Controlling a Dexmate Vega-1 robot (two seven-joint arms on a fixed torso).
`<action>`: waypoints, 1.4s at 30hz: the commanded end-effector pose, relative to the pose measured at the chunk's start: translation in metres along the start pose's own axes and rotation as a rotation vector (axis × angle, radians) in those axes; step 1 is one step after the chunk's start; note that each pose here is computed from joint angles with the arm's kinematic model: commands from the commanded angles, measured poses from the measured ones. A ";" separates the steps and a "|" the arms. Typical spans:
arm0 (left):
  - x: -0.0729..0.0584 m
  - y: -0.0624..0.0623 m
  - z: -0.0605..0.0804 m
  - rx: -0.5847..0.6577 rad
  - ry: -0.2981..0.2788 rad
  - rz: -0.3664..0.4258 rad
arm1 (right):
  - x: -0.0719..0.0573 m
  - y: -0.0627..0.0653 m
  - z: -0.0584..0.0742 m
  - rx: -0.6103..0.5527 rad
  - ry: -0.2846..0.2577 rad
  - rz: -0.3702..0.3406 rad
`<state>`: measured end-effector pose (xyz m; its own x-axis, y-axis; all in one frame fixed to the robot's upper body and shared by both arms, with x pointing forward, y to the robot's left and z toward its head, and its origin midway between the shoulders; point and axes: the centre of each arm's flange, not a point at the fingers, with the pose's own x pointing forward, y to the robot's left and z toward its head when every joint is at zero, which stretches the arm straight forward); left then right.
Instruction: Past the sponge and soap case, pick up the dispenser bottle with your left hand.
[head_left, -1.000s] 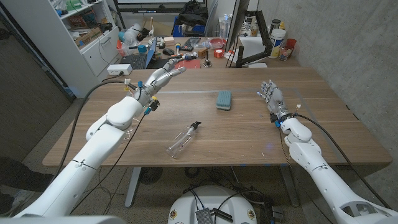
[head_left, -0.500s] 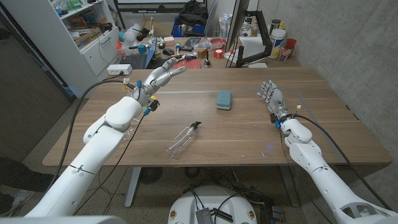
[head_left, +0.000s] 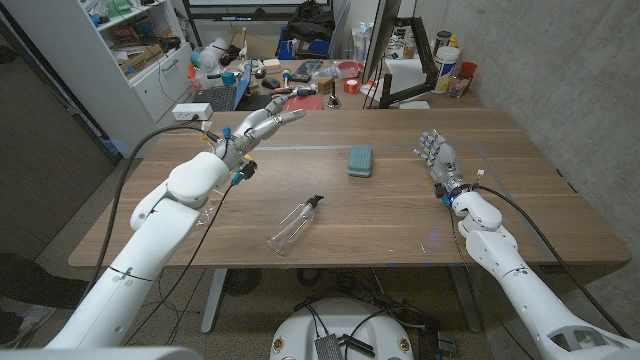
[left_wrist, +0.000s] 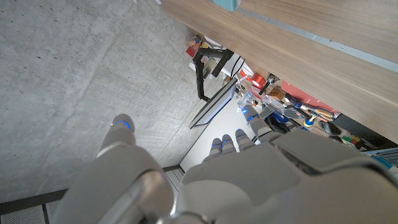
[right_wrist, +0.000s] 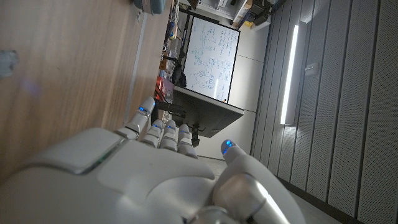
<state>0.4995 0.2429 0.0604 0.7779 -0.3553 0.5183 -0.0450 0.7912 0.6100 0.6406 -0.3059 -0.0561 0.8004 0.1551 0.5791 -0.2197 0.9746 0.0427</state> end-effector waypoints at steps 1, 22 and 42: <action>-0.001 -0.004 0.010 0.016 0.034 -0.047 | -0.004 -0.004 -0.004 0.005 0.007 0.000; -0.011 -0.002 0.028 0.069 0.109 -0.099 | -0.005 -0.003 -0.013 0.018 0.019 0.015; -0.016 0.003 0.034 0.076 0.155 -0.163 | 0.003 -0.002 0.000 -0.015 -0.021 0.013</action>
<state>0.4679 0.2327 0.0732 0.8536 -0.3814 0.3550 0.0159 0.7000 0.7139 0.6445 -0.3070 -0.0645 0.8000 0.1729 0.5746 -0.2370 0.9708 0.0379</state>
